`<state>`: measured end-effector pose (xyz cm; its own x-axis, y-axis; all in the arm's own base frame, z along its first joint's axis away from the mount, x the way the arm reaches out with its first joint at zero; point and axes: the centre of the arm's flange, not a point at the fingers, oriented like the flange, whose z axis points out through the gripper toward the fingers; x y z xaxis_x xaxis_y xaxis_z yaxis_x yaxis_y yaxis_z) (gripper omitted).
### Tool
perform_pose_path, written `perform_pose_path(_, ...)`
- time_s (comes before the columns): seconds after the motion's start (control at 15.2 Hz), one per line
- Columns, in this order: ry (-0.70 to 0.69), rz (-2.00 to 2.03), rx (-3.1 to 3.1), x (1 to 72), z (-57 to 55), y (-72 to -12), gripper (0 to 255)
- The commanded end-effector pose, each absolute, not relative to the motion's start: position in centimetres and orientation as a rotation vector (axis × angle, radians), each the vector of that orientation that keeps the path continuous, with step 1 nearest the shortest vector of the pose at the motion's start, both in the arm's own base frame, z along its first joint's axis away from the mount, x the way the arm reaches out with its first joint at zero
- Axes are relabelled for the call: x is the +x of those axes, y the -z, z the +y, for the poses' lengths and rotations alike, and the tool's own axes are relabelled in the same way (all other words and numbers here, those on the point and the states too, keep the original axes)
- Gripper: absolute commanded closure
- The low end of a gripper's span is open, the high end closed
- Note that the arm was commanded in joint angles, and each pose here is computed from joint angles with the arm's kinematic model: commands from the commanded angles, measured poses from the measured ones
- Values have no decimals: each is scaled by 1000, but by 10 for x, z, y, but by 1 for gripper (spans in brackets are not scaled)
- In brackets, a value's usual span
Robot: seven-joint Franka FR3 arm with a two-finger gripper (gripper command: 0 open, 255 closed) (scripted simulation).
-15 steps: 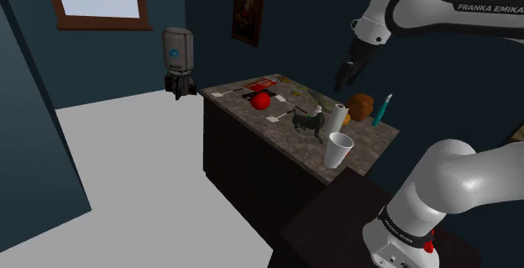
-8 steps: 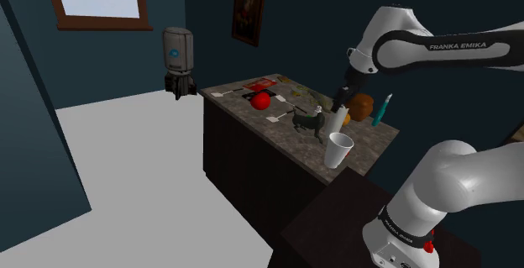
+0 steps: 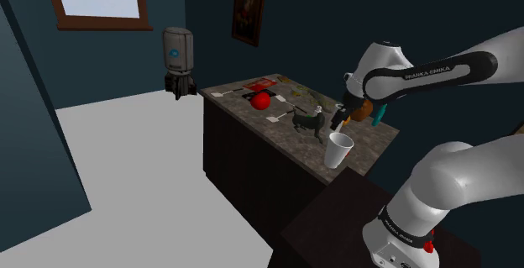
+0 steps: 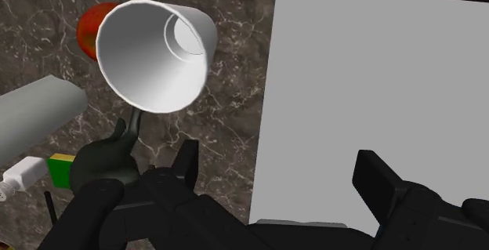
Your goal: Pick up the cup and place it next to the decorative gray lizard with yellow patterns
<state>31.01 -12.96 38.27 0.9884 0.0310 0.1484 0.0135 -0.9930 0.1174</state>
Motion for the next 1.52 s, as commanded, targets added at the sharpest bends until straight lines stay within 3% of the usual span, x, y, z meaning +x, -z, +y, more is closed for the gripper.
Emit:
perform_pose_path(0.0, -233, 38, 3010, 307, -140, -361, 0)
perform_pose_path(0.59, -237, 47, 2983, 303, -197, -258, 0)
perform_pose_path(1.45, -237, 47, 2983, 309, -203, -218, 0)
